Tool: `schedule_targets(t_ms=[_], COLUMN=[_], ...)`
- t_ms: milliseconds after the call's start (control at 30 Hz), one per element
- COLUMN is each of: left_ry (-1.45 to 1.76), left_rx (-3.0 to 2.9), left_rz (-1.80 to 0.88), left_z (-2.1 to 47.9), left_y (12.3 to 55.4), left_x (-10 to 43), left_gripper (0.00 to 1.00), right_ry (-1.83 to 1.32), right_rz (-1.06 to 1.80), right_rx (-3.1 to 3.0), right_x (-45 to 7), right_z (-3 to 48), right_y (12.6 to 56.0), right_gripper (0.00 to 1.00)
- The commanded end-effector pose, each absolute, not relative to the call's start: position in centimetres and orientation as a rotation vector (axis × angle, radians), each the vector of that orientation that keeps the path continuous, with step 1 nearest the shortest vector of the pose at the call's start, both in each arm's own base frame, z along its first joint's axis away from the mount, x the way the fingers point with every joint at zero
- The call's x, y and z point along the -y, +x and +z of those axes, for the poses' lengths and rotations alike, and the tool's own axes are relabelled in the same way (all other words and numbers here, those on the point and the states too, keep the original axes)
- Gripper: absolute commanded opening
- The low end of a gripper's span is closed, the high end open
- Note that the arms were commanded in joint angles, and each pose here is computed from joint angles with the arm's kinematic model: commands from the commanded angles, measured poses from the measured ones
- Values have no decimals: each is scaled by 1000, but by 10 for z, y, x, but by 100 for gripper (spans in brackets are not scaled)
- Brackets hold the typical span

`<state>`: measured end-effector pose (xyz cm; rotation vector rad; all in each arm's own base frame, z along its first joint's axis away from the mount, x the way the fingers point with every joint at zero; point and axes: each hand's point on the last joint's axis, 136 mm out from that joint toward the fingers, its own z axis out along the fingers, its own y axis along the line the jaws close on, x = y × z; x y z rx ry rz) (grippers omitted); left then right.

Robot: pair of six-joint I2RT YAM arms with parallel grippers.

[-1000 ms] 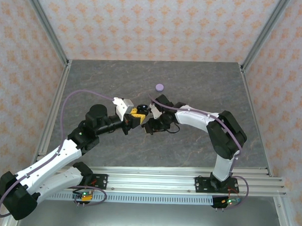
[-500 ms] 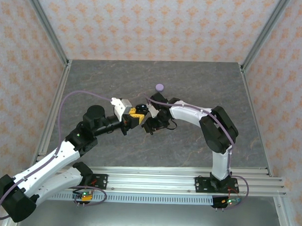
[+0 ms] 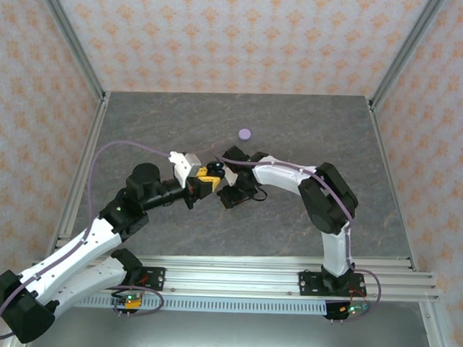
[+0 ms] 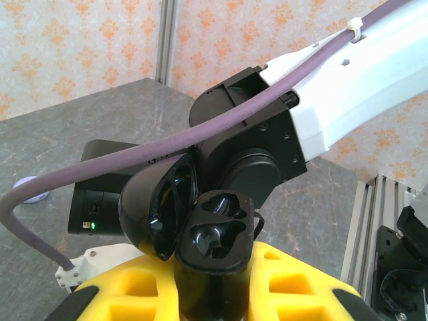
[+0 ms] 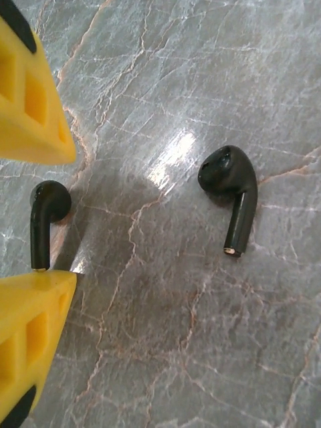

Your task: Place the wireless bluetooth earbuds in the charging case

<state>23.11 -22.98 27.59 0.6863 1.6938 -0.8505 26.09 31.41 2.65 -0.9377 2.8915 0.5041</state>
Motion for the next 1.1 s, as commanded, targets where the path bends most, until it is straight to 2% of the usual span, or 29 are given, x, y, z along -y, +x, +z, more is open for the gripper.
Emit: schedule_targets(t_ms=[0, 467, 633, 867, 1067], left_ry=[676, 660, 660, 658, 659], left_rx=[-1678, -1687, -1682, -1679, -1684], left_rz=[-836, -822, -825, -832, -833], left_z=[280, 279, 281, 283, 283], left_y=[229, 231, 231, 231, 231], left_x=[227, 224, 225, 226, 225], left_gripper=[17, 17, 17, 17, 17], right_ry=[-945, -939, -881, -758, -568], right_rz=[400, 388, 318, 201, 160], right_rx=[-2937, -2956, -2945, -2941, -2953], right_x=[-300, -293, -284, -271, -248], right_z=[23, 19, 17, 11, 10], right_y=[254, 244, 250, 261, 276], right_gripper=[44, 22, 21, 25, 26])
